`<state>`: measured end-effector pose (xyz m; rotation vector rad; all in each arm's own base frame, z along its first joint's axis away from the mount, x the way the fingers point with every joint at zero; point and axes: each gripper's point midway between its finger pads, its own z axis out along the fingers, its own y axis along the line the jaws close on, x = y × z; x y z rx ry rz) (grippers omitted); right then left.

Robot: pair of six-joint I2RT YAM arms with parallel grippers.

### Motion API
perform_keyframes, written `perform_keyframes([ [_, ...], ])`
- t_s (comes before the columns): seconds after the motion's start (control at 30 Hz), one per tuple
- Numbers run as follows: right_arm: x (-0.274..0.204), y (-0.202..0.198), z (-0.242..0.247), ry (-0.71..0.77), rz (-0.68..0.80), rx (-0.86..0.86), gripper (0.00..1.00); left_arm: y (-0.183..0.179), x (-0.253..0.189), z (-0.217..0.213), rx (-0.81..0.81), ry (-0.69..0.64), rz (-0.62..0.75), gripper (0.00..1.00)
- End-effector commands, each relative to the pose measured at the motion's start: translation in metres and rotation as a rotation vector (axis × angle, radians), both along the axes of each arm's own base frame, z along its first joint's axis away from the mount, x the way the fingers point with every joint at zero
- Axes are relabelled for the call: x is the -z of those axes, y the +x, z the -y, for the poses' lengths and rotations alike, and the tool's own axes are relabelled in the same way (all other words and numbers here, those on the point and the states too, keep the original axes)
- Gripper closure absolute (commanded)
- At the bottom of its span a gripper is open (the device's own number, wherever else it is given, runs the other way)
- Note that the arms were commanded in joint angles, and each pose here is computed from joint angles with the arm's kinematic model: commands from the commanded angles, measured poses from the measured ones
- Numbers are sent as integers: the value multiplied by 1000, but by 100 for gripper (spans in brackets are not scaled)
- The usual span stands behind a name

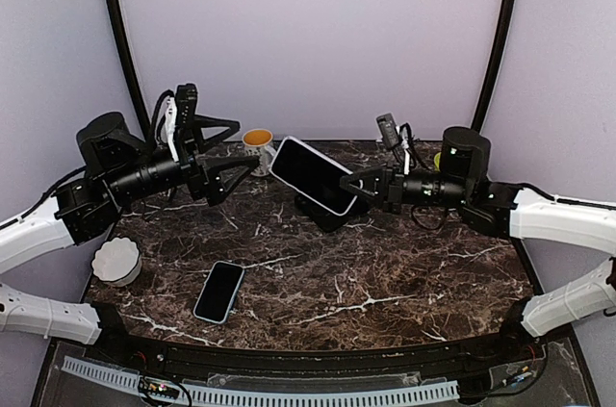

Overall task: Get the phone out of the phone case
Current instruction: Pass from the left arm to the right

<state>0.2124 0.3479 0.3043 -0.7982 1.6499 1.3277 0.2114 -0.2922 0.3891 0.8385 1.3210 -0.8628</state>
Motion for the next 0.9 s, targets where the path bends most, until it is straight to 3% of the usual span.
perform_keyframes([
  [0.0,-21,0,-2,3,118,0,100,1,25,1,-2,147,127,1],
  [0.33,13,-8,15,-138,338,129,100,-37,78,19,272,283,231,2],
  [0.47,13,-29,25,-80,511,127,100,-57,89,19,387,339,296,3],
  [0.67,14,-41,30,-80,708,133,100,-59,114,18,426,424,372,9],
  [0.87,46,-68,14,-232,963,-91,100,-63,133,20,465,447,395,18],
])
